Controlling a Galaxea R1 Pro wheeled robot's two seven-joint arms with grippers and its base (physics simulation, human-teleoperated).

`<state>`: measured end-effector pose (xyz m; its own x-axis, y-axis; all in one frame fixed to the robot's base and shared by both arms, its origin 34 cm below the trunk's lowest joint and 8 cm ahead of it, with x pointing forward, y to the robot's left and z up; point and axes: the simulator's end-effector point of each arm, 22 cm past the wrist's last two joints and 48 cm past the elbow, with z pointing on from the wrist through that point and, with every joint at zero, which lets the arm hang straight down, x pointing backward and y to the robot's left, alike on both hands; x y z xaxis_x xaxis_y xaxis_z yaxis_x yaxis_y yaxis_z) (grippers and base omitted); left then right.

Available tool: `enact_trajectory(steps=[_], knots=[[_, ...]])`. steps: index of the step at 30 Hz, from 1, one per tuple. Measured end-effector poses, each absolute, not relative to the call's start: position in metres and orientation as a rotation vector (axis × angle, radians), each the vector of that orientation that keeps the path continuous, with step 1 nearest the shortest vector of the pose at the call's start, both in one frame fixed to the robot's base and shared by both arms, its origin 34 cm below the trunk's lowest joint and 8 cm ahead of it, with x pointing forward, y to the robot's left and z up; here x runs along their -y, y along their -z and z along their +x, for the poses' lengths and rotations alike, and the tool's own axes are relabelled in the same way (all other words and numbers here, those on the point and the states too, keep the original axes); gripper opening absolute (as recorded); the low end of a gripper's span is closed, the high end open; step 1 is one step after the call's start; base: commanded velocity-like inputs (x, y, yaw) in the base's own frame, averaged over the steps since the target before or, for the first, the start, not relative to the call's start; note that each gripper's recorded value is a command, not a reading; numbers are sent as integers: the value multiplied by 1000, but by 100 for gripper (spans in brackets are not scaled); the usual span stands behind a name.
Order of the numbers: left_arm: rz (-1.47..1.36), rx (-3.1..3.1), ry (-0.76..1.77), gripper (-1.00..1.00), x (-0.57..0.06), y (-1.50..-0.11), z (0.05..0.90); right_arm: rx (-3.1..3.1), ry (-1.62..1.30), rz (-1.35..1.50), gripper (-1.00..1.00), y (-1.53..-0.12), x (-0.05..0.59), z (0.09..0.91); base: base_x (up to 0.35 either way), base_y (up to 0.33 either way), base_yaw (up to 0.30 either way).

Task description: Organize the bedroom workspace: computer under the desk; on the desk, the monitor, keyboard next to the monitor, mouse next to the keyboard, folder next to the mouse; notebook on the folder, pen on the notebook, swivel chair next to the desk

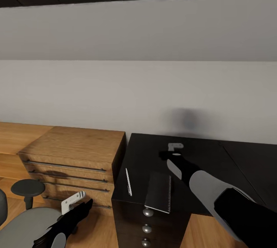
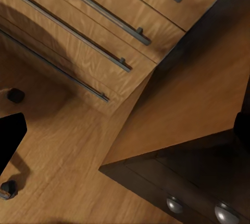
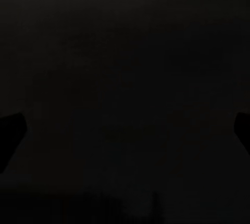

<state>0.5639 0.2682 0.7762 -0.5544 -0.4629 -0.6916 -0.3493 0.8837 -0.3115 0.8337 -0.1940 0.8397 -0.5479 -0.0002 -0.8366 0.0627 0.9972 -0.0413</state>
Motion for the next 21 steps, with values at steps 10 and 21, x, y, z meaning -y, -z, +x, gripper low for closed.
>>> enact_trajectory(steps=[10,21], knots=[[-581,-2213,174,100,-268,-776,564,-2236,-27,77,100,-824,179,823,0,0,0],[-580,-2212,176,100,-268,-776,564,-2280,-84,142,100,-815,178,817,0,0,0]])
